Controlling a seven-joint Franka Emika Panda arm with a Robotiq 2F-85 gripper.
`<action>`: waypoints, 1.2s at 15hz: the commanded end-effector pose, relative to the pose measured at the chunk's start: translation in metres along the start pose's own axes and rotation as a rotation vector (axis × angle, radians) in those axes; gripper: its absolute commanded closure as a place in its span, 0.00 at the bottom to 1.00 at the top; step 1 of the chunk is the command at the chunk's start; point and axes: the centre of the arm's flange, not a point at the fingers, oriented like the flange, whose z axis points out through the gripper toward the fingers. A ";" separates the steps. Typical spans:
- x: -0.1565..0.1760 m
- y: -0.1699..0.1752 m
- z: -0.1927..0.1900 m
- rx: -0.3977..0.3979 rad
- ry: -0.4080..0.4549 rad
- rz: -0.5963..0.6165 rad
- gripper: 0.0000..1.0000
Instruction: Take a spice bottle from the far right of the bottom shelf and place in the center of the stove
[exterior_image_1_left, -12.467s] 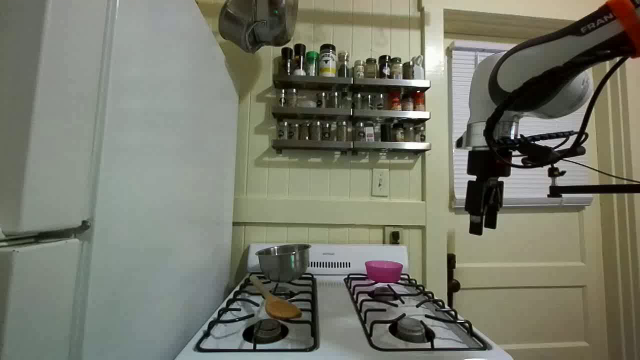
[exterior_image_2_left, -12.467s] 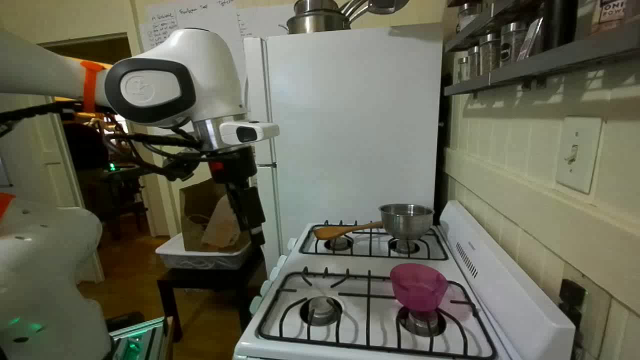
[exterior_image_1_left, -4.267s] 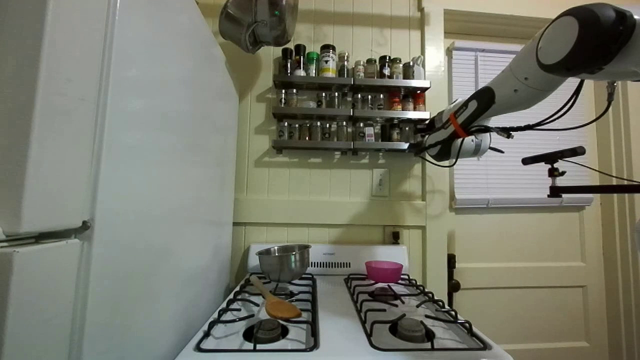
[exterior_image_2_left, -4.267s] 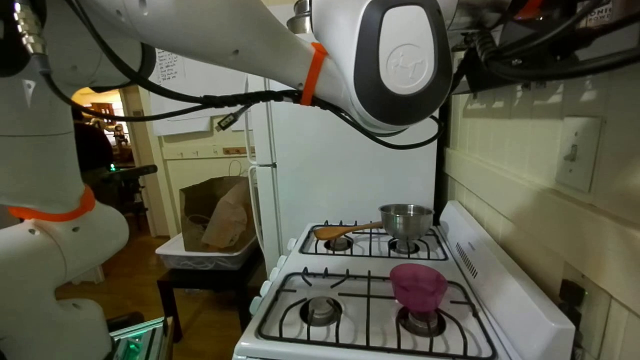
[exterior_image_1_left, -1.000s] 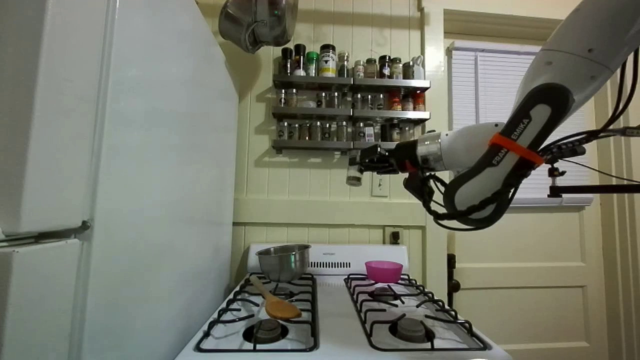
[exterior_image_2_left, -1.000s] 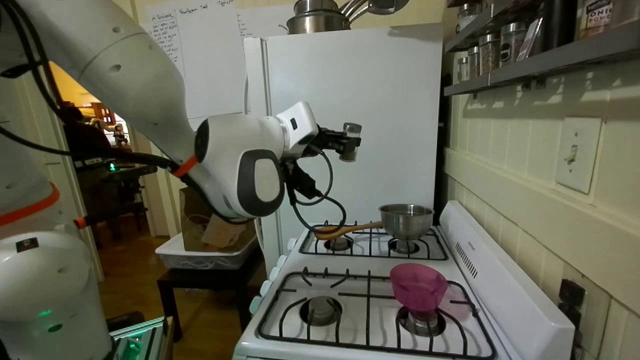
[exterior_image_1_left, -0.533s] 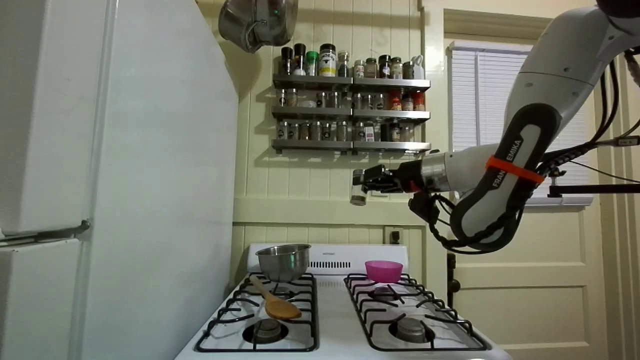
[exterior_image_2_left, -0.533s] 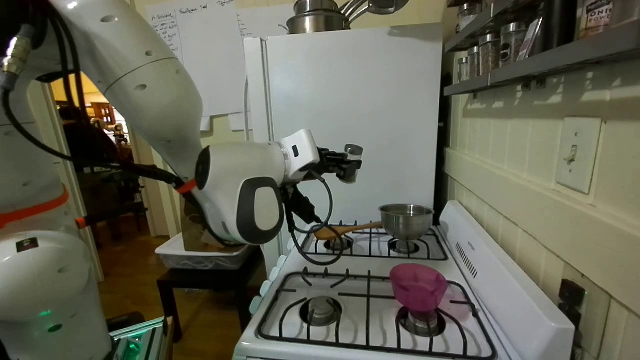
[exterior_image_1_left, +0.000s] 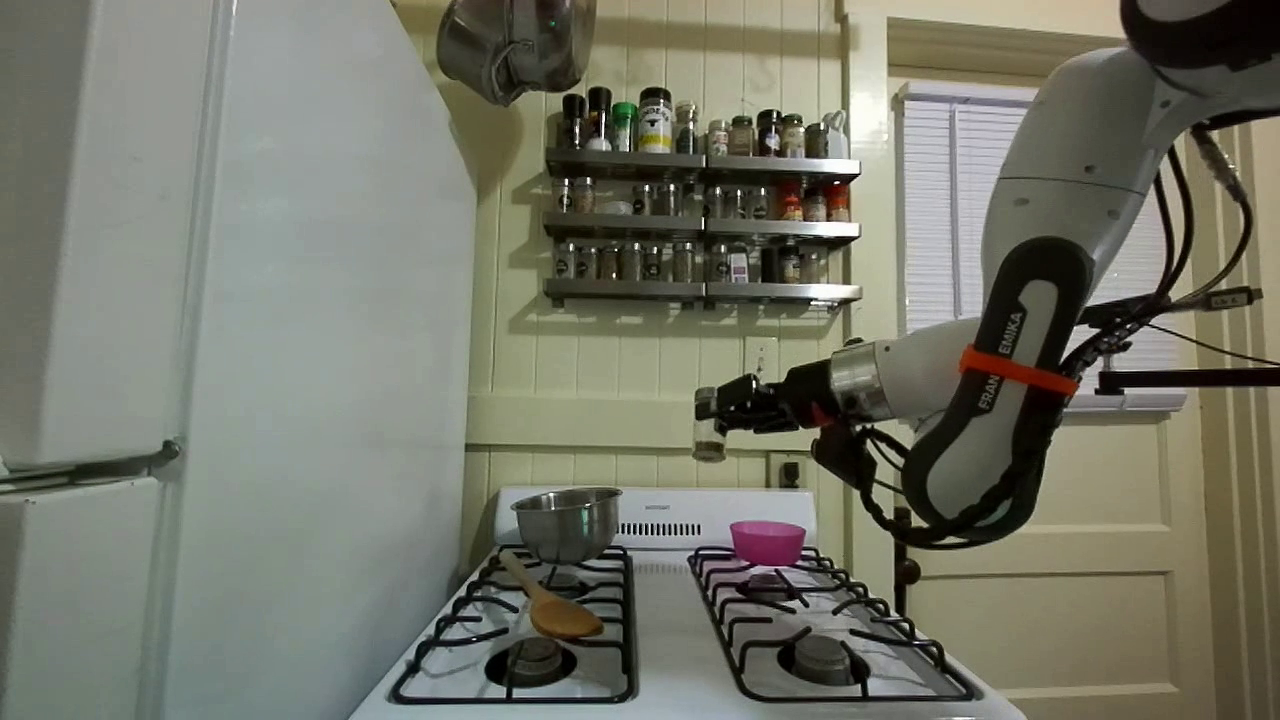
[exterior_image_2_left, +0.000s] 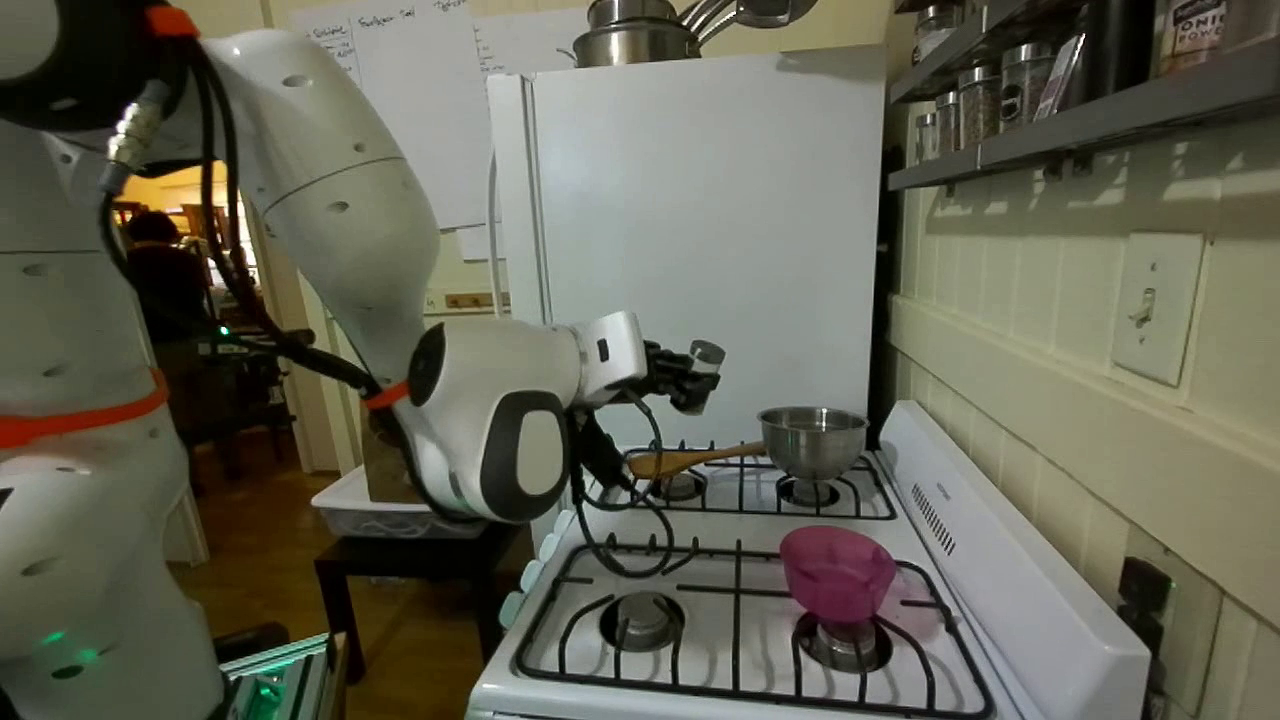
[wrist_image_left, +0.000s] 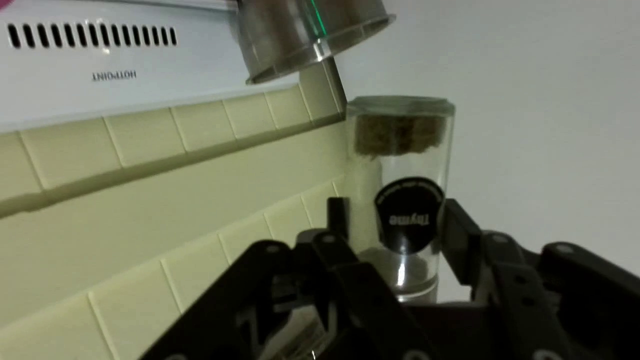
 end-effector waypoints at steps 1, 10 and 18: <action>-0.036 0.014 0.021 0.011 -0.058 0.059 0.76; -0.067 0.027 0.031 -0.026 -0.149 0.102 0.51; -0.067 0.027 0.031 -0.026 -0.148 0.107 0.51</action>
